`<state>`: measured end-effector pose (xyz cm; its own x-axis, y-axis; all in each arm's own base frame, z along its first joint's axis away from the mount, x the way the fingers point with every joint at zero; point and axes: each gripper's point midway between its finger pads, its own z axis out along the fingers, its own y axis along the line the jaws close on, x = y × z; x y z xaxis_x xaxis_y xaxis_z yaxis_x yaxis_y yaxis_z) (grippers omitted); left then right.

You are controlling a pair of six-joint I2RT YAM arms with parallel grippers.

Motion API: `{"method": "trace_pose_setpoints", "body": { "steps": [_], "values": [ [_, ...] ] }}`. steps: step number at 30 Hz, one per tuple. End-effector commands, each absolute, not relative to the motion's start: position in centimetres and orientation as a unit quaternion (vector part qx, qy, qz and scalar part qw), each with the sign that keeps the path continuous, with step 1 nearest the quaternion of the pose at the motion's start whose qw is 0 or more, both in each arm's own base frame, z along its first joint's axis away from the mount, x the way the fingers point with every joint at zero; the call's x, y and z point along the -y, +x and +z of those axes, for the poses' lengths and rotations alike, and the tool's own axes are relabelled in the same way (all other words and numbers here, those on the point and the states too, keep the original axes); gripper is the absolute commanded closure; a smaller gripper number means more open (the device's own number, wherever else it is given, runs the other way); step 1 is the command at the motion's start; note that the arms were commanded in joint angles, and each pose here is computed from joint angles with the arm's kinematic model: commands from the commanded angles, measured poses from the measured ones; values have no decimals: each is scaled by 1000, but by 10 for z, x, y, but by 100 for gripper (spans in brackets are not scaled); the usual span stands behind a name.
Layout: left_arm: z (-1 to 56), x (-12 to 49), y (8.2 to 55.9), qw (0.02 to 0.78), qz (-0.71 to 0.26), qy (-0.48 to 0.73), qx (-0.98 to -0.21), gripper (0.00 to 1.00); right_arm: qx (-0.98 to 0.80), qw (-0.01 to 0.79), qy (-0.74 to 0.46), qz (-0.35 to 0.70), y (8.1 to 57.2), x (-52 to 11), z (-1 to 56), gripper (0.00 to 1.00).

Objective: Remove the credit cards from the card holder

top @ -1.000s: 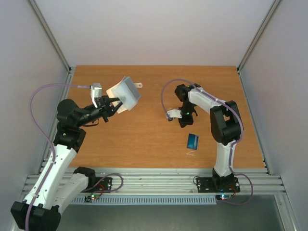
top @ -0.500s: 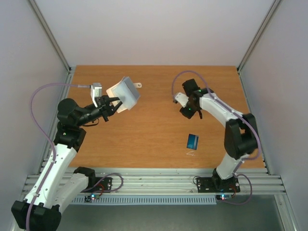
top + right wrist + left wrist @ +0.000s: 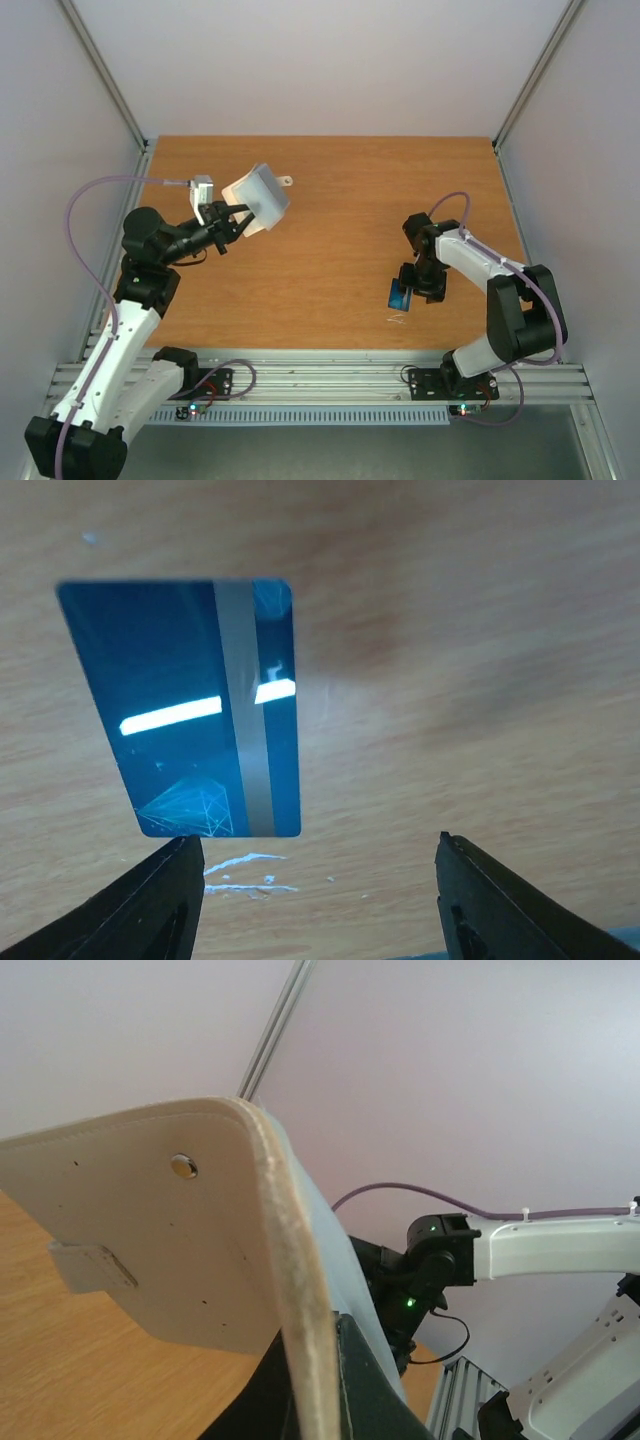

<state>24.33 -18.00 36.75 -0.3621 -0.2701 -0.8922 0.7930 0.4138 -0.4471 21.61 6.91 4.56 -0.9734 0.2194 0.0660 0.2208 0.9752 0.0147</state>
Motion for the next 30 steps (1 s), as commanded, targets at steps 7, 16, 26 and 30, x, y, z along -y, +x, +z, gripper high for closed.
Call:
{"method": "trace_pose_setpoints", "body": {
  "steps": [7, 16, 26, 30],
  "values": [
    [389, 176, 234, 570, -485, 224, -624, 100, 966, 110, -210, -106, 200, -109, 18, 37],
    [390, 176, 233, 571, -484, 228, -623, 100, 969, 93, -190, -128, 246, -126, 8, 38],
    [392, 176, 232, 574, -478, 235, -622, 100, 947, 80, -232, -208, 320, -168, -5, 39],
    [396, 176, 230, 576, -474, 239, -621, 100, 948, 66, -231, -210, 335, -177, 1, 41]
  ]
}}
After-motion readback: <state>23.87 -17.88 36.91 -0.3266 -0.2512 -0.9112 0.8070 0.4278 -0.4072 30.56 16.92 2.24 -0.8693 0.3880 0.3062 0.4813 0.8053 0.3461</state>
